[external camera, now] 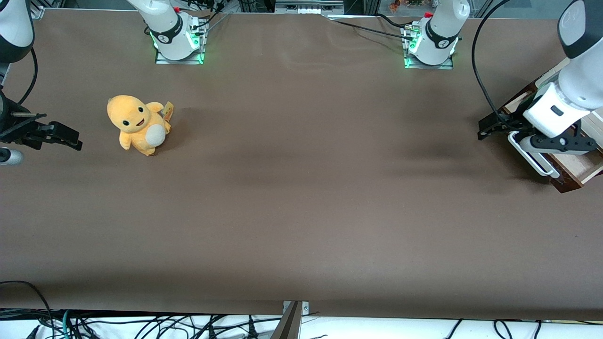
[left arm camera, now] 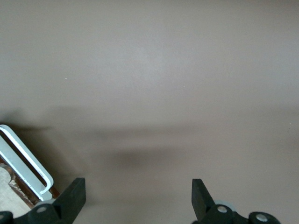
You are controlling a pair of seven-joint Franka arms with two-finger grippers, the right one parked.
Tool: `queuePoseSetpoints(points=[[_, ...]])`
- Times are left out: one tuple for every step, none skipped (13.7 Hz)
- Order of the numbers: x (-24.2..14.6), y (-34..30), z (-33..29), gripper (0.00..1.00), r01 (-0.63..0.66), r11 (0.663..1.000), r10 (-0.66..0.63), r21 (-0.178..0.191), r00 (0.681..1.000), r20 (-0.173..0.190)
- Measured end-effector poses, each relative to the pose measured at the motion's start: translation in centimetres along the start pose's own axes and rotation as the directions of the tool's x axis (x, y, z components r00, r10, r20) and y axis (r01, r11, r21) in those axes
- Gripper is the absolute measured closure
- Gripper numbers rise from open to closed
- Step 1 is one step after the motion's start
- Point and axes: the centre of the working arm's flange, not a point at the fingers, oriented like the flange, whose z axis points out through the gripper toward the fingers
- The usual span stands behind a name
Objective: Open lower drawer with left arm only
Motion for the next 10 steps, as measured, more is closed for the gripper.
queuePoseSetpoints(points=[[-0.1,0.0,-0.3,0.0,-0.001,1.0,0.001,0.002,1.0,-0.006],[-0.2,0.0,-0.5,0.0,-0.001,1.0,0.001,0.002,1.0,-0.01],[-0.2,0.0,-0.6,0.0,-0.001,1.0,0.001,0.003,1.0,-0.011],[-0.2,0.0,-0.7,0.0,-0.002,1.0,0.002,0.004,1.0,-0.012],[-0.1,-0.1,-0.8,0.0,-0.004,1.0,0.004,0.006,1.0,-0.014],[0.0,-0.3,-0.9,0.0,-0.01,1.0,0.01,0.012,1.0,-0.016],[0.1,-0.4,-1.1,0.0,-0.018,0.999,0.019,0.026,1.0,-0.013],[0.1,-0.5,-1.2,0.0,-0.024,0.999,0.025,0.042,1.0,-0.006],[0.2,-0.5,-1.4,0.0,-0.029,0.998,0.029,0.051,1.0,-0.003],[0.2,-0.4,-1.6,0.0,-0.031,0.998,0.031,0.052,1.0,-0.003]])
